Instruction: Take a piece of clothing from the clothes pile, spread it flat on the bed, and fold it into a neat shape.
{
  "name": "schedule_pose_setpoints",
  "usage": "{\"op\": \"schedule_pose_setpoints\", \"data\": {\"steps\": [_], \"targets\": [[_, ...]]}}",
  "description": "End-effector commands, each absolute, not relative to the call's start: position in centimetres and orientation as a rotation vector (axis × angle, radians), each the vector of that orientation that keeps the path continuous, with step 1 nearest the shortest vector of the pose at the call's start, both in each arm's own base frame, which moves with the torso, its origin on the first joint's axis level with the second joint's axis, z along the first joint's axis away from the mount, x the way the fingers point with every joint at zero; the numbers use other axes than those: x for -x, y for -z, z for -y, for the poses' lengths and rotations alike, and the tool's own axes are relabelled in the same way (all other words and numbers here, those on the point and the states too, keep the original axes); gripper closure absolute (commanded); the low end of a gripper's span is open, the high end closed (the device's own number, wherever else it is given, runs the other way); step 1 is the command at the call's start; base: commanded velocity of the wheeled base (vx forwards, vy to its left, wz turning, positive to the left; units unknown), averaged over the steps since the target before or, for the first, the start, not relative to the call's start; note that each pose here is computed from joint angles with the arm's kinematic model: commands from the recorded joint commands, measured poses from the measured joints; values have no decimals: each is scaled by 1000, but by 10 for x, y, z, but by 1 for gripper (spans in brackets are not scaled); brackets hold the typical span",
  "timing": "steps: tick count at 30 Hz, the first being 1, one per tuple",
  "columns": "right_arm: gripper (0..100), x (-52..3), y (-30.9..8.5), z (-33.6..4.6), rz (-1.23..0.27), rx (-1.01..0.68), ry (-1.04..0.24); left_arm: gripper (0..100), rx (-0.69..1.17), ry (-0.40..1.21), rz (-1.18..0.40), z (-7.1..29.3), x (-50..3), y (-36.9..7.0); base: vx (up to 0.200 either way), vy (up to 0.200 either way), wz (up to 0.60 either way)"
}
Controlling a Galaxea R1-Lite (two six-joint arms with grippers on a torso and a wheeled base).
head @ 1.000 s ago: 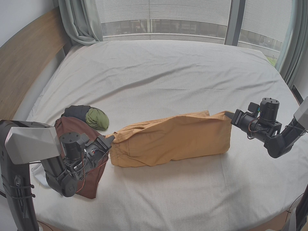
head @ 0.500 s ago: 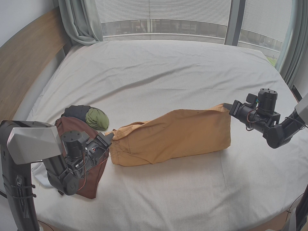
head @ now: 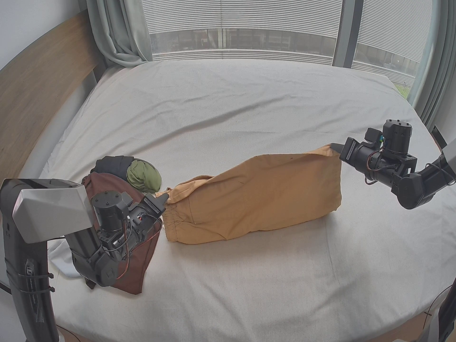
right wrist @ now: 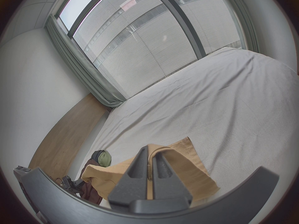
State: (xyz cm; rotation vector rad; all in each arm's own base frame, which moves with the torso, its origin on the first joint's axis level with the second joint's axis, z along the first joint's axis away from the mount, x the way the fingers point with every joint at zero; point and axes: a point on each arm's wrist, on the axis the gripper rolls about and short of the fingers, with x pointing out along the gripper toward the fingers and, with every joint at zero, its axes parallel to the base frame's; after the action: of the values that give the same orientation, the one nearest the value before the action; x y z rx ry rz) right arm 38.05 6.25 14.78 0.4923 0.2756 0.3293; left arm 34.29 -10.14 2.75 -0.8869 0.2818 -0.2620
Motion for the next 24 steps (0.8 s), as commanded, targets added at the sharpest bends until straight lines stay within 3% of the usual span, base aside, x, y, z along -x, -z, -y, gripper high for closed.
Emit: {"op": "schedule_pose_setpoints", "data": {"steps": [1,24], "targets": [[100,-384,-148,-63,-268,-494,-331,100,888,262,-272,103,-347,-26,0,0,0],[100,-435,-114,-70,-304,-498,-318,100,909,204,-235,98,-371,-8,0,0,0]]}}
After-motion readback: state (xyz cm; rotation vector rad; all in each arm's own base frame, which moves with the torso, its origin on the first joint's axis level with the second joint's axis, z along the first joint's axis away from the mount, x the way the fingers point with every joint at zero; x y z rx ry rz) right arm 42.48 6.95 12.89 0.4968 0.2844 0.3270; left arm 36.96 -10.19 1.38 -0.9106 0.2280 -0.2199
